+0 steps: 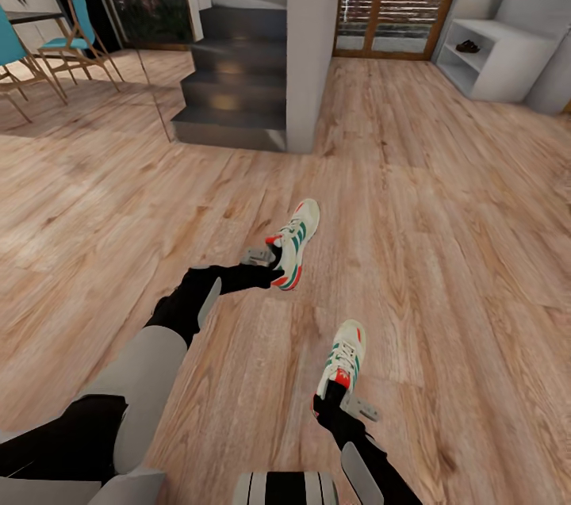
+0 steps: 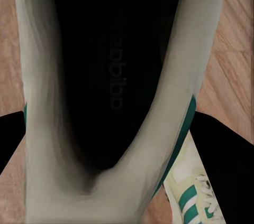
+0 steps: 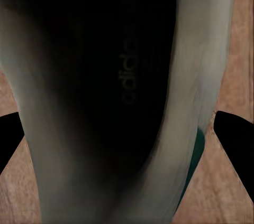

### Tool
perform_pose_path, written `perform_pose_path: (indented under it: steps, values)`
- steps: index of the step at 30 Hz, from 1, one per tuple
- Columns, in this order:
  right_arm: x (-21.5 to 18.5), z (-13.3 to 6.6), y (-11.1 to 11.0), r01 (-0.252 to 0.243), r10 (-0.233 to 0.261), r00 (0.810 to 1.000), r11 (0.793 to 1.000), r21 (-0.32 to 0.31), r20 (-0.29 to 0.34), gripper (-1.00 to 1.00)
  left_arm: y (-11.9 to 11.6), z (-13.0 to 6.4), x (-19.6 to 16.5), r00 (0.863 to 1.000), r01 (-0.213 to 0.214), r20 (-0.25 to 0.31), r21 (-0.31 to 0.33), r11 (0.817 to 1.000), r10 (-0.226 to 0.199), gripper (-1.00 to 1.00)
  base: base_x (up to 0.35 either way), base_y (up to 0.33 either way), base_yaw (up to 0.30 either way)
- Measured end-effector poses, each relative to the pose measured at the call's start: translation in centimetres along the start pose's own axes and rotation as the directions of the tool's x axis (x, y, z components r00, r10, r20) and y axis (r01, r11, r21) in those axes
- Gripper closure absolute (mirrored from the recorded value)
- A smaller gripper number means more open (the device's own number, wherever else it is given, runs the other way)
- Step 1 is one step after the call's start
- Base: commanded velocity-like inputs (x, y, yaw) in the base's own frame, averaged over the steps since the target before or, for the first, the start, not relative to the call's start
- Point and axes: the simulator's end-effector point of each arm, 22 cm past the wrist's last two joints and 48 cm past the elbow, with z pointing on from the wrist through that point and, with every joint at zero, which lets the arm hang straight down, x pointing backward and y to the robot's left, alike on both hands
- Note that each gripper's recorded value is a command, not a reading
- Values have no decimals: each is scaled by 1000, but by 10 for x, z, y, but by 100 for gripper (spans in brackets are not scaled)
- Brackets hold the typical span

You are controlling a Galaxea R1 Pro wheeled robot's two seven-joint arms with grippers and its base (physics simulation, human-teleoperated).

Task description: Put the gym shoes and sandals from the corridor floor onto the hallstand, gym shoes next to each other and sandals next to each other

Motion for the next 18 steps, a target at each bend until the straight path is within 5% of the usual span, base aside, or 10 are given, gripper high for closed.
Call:
perform_pose_path:
  steps: [8, 18]
  values:
    - [0, 0, 0, 0, 0, 1000, 1000, 0, 0, 100, 2, 0, 0, 1000, -2, 0, -7, 1000, 2, 100, 24, -6, -260]
    - [0, 0, 0, 1, -1, 1000, 1000, 0, 0, 100, 2, -1, 0, 1000, -2, 0, -8, 1000, 2, 100, 250, -119, -263]
